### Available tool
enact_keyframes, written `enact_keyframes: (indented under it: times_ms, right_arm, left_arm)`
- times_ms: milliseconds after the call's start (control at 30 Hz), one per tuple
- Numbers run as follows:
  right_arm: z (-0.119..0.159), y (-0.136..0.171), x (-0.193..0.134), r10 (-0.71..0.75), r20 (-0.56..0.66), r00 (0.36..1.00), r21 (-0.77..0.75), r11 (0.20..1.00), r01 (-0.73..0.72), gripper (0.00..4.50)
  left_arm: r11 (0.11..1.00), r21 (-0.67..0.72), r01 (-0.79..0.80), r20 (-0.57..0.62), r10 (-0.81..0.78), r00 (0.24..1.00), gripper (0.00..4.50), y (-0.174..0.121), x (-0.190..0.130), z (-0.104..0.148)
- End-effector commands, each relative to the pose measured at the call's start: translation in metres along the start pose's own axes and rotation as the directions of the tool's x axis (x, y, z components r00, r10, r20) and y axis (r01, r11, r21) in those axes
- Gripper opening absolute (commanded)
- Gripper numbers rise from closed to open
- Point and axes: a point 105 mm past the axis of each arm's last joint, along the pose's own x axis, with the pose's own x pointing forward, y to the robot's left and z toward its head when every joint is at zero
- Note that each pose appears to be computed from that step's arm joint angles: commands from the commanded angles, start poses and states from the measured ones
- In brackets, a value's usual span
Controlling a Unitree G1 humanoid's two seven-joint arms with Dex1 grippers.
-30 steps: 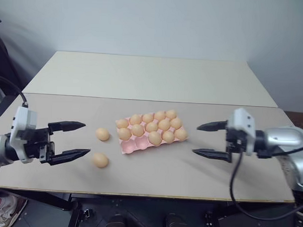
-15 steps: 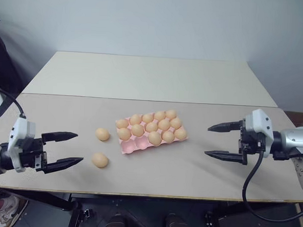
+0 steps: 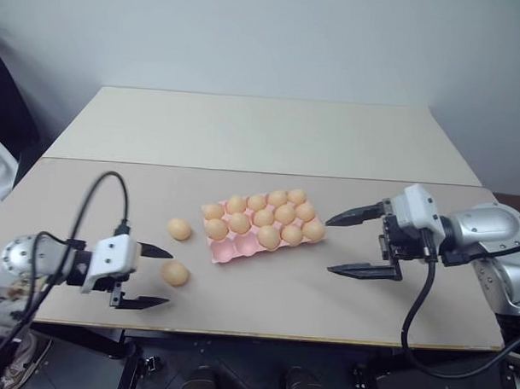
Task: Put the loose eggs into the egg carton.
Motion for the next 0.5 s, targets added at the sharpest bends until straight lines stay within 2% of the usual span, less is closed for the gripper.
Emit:
enact_keyframes:
  times_ms: [33,67,167,367,467,500]
  right_arm:
    - [0.01,0.002,0.002,0.017,0.02,1.0,-0.058,0.998,-0.015,4.44]
    - [0.011,0.002,0.003,0.019,0.023,1.0,-0.059,0.998,-0.018,4.44]
    - [0.011,0.003,0.005,0.022,0.029,0.999,-0.059,0.998,-0.021,4.5]
    - [0.01,0.005,0.003,0.005,0.028,1.0,-0.055,0.998,-0.004,4.5]
    - [0.009,0.005,0.002,-0.008,0.028,1.0,-0.05,0.999,0.01,4.5]
    - [0.009,0.005,0.001,-0.013,0.027,1.0,-0.049,0.999,0.014,4.5]
  left_arm:
    - [0.997,0.077,0.016,-0.048,-0.012,0.999,4.5,0.008,0.007,-0.003]
    - [0.996,0.089,0.011,-0.061,-0.006,0.998,4.5,0.012,0.01,-0.005]
    - [0.994,0.112,0.002,-0.065,0.005,0.998,3.88,0.021,0.016,-0.006]
    - [0.993,0.116,0.019,-0.033,-0.016,0.999,1.91,0.022,0.012,-0.003]
    - [0.994,0.11,0.002,0.029,-0.005,1.0,1.71,0.027,0.005,0.008]
    - [0.994,0.106,-0.005,0.085,-0.004,0.996,1.71,0.03,0.0,0.02]
